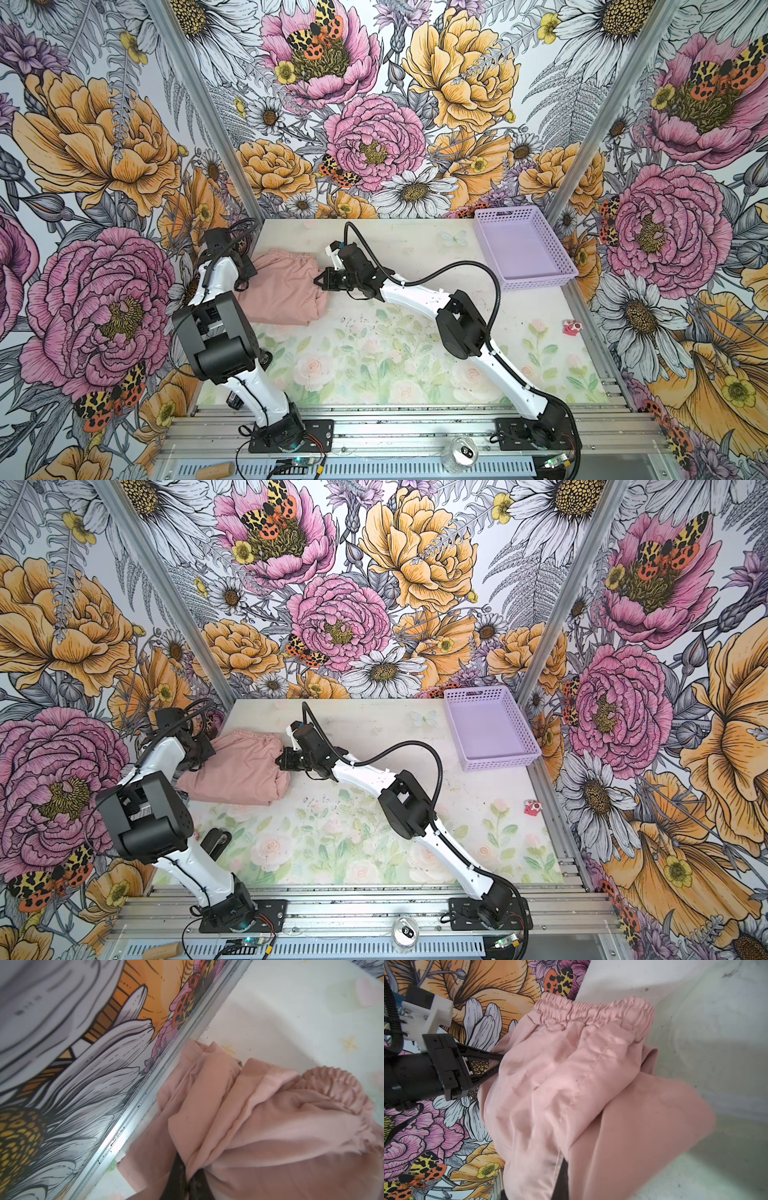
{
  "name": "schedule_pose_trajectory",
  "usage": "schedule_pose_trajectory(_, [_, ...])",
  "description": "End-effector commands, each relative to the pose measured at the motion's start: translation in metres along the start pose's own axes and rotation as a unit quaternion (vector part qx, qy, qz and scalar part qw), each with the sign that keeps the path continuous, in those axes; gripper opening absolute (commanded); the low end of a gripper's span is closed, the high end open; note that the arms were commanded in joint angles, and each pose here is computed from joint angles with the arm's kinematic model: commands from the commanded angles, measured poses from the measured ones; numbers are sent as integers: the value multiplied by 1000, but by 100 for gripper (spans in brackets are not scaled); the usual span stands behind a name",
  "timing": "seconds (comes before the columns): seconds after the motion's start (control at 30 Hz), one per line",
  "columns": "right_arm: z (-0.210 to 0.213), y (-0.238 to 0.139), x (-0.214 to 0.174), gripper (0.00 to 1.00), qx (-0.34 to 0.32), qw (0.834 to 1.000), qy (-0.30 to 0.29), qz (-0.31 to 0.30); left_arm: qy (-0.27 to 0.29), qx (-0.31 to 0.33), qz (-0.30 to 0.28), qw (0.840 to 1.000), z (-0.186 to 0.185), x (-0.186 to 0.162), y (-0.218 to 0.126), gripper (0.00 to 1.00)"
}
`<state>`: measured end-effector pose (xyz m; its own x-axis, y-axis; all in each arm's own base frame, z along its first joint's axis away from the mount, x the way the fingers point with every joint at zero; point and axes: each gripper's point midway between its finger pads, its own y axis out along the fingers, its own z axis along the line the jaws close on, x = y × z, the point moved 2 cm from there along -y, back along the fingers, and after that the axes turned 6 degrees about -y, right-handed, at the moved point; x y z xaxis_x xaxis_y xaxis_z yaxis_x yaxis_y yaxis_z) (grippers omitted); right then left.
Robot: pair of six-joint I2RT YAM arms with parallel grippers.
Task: Fold and stack the mixed laundry pile
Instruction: 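Lower the trousers onto the folded T-shirt and open both grippers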
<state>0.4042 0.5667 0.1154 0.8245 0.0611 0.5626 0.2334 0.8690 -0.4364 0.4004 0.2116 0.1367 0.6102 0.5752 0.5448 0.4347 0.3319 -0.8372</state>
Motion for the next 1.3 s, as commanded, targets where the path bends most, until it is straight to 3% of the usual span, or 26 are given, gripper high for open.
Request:
schedule_pose_trajectory(0.0, [-1,3,4,5,7,1000,6,-6,2,42,-22,999,14,16,13,0])
schedule_pose_trajectory(0.03, [0,3,5,9,9,1000,5,-6,1,46,-19,999,15,14,14,7])
schedule_pose_trajectory(0.1, [0,-3,7,24,7,1000,5,-6,0,56,-24,998,18,16,12,40])
schedule_pose_trajectory(0.2, [3,-18,12,38,1,1000,-1,-6,-1,59,-35,998,18,22,2,67])
schedule_pose_trajectory(0.43, [-1,-82,17,60,-42,999,-12,-11,4,31,-65,997,-3,25,-35,97])
schedule_pose_trajectory(0.67, [-41,-168,10,77,-124,992,-31,-14,23,-86,-83,993,-59,-2,-87,99])
schedule_pose_trajectory(0.8, [-77,-223,1,85,-196,979,-51,-13,59,-178,-113,976,-100,-31,-120,99])
schedule_pose_trajectory(0.93, [-107,-275,-2,94,-261,963,-71,-23,94,-217,-135,962,-122,-59,-138,99])
schedule_pose_trajectory(1.13, [-144,-356,0,100,-385,914,-115,-50,109,-261,-164,945,-130,-87,-142,99])
schedule_pose_trajectory(1.27, [-176,-409,0,100,-476,869,-120,-66,133,-272,-187,934,-133,-102,-136,99])
